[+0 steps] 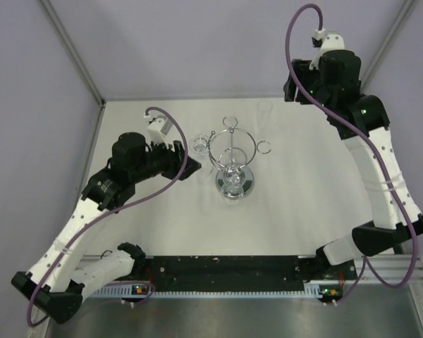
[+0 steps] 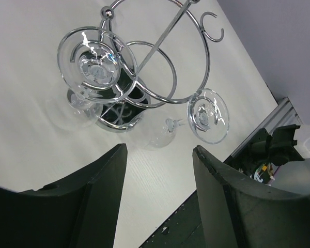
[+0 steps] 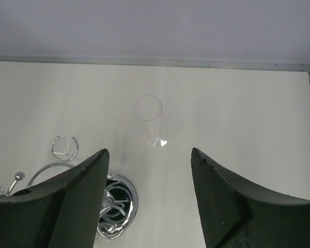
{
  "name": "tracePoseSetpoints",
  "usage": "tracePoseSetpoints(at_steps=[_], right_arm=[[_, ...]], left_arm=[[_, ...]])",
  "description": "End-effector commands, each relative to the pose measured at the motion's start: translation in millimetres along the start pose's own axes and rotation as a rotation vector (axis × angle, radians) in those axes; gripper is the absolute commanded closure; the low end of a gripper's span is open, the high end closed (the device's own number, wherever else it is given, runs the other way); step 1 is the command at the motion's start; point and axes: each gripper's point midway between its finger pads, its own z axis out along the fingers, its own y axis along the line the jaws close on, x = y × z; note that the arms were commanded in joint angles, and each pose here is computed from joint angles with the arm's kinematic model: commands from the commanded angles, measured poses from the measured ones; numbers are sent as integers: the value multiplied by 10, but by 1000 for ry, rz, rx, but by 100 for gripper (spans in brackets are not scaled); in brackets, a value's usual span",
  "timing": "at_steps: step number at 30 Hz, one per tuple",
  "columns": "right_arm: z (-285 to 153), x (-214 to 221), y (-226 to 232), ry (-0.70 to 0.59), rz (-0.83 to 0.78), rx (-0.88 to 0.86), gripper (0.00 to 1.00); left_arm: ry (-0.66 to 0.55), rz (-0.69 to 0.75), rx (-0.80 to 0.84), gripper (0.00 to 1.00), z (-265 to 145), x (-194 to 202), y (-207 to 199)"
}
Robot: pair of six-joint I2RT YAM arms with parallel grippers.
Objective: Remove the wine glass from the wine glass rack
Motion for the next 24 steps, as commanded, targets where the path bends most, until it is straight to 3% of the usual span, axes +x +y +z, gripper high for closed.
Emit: tracePoseSetpoints(at_steps=[1,11,19,24], right_arm=[[-151,39,53,-33,6,-37,35],[-671,303,252,-55,84,-208,33],[-913,527,321,-40,75,-283,33],[-954,697,367,-14,83,-316,33]], left_arm=[[-13,-8,-88,40,-56,-115,138],[3,-99,-139,40,106,-253,506],[-92,-169,-30,41,270,-407,522],[-71,-239,51,41,408,-432,491]])
